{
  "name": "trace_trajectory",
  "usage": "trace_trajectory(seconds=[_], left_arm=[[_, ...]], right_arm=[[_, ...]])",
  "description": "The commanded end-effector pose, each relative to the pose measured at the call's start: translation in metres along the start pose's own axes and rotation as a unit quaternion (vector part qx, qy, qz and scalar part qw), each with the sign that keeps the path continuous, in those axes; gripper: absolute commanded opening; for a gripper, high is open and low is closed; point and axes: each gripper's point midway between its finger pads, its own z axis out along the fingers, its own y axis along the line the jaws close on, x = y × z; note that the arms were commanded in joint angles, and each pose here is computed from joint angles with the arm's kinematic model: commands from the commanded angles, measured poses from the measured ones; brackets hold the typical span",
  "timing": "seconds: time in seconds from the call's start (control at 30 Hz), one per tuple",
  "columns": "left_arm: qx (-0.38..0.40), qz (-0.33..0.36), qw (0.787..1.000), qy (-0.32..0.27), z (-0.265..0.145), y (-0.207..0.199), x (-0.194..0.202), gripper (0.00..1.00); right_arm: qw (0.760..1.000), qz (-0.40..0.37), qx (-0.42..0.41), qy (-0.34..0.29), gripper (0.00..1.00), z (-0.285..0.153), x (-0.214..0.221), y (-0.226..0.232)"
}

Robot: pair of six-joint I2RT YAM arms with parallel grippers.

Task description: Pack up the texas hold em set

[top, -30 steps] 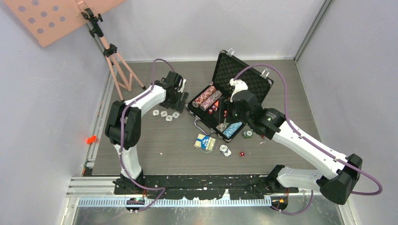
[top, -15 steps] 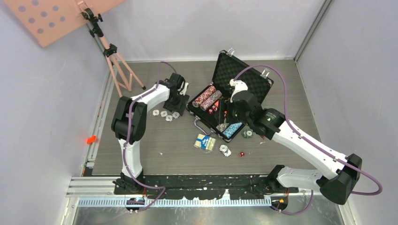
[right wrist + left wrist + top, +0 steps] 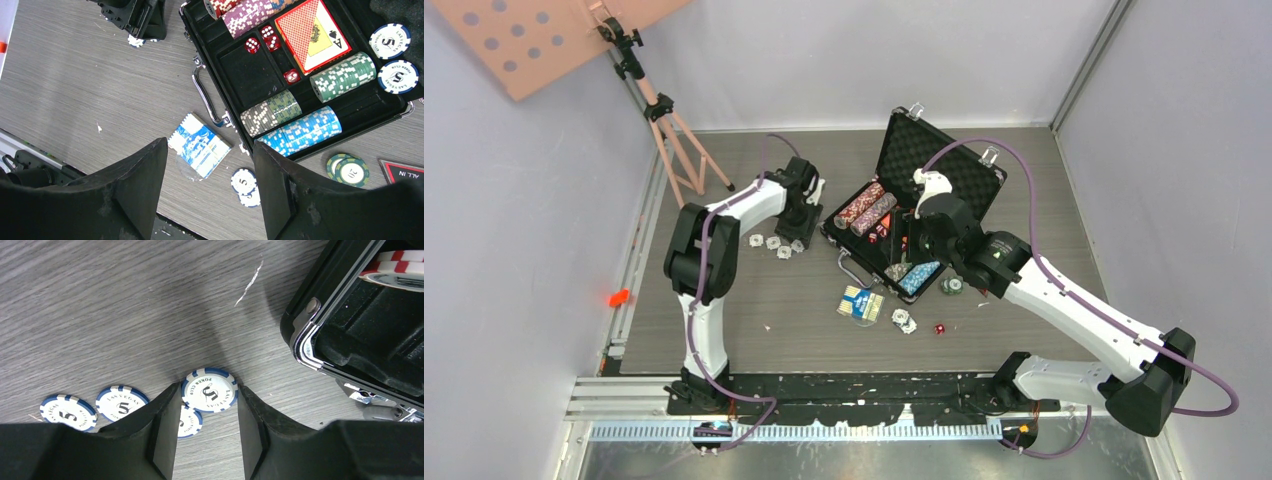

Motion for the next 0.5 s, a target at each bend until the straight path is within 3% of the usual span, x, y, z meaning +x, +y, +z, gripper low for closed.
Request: trace_trajectory(seconds=[0.0,0.47], left_arm=[[0.01,-0.002,1.0,0.0,-0.012,-0.003,0.001,0.42],[0.026,-0.006,0.996,-0.082,-0.057,-0.016,-0.017,0.38]], right_arm=[[1.0,0.011,-0.009,-0.014,0.69,-0.004,-0.008,0.004],[1.0,0.008,0.008,-0.006,0.7,0.0,-0.001,-0.003]])
